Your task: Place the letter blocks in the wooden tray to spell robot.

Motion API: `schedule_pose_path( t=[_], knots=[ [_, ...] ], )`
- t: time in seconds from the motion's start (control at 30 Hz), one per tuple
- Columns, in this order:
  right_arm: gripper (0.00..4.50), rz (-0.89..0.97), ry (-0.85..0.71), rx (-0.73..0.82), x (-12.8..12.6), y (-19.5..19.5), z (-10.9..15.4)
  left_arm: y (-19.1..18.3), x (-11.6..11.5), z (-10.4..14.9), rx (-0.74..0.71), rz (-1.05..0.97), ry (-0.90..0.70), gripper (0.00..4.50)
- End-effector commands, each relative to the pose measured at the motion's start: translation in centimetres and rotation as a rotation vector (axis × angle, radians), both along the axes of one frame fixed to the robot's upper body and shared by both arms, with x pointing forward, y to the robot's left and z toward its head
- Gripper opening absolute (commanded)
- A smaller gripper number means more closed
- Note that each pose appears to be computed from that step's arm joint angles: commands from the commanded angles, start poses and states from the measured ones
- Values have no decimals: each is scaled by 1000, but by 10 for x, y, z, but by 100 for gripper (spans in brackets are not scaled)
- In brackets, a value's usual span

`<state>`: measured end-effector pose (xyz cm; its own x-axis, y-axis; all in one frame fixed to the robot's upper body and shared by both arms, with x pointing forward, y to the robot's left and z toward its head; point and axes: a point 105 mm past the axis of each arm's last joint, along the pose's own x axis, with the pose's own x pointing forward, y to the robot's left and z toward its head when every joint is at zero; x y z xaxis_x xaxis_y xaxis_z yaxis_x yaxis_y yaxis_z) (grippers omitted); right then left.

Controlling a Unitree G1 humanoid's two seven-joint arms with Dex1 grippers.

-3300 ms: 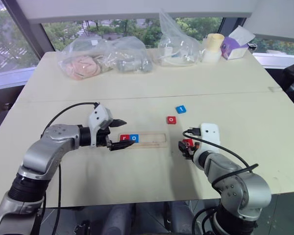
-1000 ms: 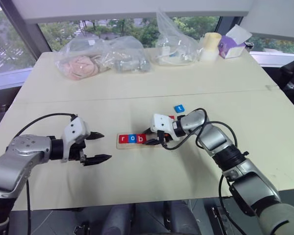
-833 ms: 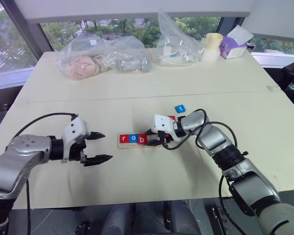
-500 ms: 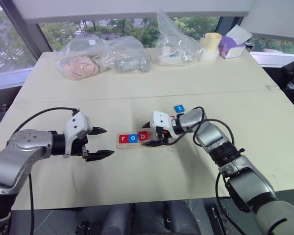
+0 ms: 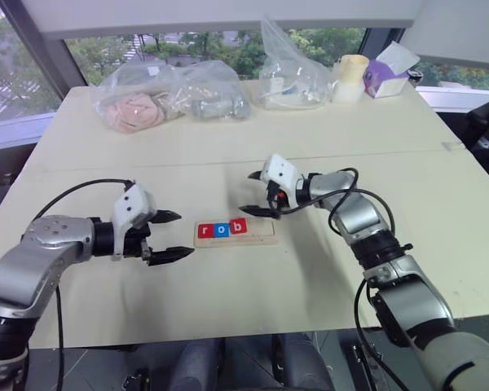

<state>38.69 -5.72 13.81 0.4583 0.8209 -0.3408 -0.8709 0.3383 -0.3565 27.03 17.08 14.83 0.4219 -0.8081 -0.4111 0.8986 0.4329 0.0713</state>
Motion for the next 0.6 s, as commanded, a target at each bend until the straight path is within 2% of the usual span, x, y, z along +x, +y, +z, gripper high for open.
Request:
schedule_pose_path(
  t=[0.03,0.27,0.6],
  knots=[
    [449,-4,-58,3,6,5,6,-3,0,17,-14,-20,-45,450],
    [449,43,-62,-40,3,15,-8,-1,1,14,-5,-13,-44,450],
    [449,102,-38,-27,-11,23,-11,4,2,8,0,6,-49,450]
  ],
)
